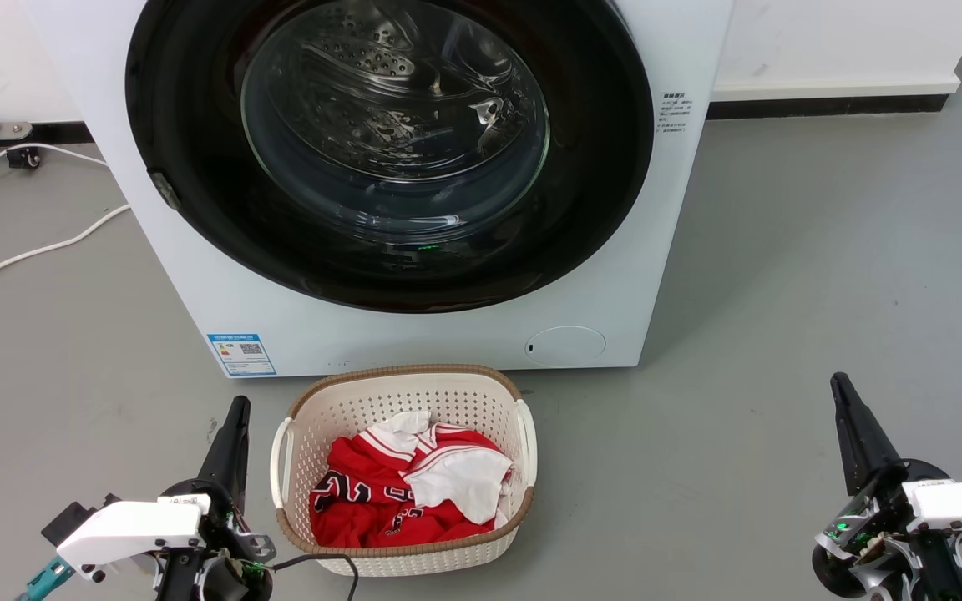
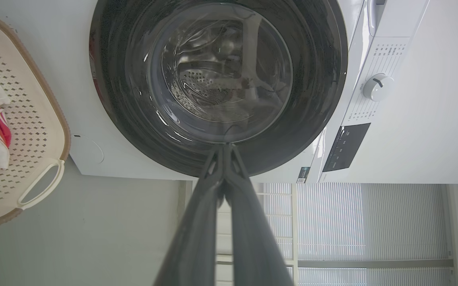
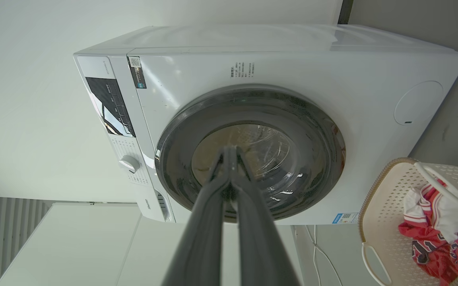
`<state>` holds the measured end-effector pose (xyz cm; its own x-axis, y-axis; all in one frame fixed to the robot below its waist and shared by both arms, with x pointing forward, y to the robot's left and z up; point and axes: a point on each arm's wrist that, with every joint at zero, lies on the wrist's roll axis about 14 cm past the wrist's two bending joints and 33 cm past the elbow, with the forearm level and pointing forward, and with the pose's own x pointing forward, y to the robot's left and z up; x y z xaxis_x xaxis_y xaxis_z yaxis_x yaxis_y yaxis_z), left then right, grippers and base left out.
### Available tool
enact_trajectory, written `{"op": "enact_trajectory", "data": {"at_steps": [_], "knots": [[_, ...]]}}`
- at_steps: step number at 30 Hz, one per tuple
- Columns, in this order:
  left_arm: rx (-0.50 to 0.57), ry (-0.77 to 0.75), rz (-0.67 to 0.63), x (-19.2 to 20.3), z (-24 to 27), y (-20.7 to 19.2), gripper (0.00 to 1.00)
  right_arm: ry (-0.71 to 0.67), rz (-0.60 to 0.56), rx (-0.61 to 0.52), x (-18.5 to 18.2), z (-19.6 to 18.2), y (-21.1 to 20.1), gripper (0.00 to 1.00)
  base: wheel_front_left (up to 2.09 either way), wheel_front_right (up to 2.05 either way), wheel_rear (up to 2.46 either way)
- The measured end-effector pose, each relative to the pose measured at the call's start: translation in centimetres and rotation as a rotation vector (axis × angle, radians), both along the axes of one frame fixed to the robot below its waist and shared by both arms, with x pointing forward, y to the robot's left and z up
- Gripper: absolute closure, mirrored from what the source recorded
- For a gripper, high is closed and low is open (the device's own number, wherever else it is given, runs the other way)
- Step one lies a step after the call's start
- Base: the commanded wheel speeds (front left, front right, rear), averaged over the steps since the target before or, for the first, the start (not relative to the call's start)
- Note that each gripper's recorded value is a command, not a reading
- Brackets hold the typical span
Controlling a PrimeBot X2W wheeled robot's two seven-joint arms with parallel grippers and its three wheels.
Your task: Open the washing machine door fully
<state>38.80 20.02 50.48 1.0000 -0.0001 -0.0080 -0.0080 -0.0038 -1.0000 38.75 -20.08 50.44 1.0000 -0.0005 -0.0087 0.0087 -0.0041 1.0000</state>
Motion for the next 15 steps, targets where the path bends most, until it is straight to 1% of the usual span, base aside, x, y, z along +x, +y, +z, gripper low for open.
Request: {"op": "enact_trajectory", "data": {"at_steps": [9,10,15], "knots": [[0.0,0.0,0.0,0.0,0.0,0.0,1.0,0.0,0.0,0.0,0.0,0.0,0.0,1.0,0.0,0.0,0.0],[0.0,0.005,0.0,-0.1,-0.2,0.0,0.0,0.004,0.0,0.001,-0.1,-0.1,0.0,0.0,0.0,0.0,0.0],[-0.009,0.083,0.003,-1.3,-2.8,-0.1,0.0,0.083,-0.007,0.01,-1.4,-2.8,0.0,0.0,0.0,0.0,0.0]]}}
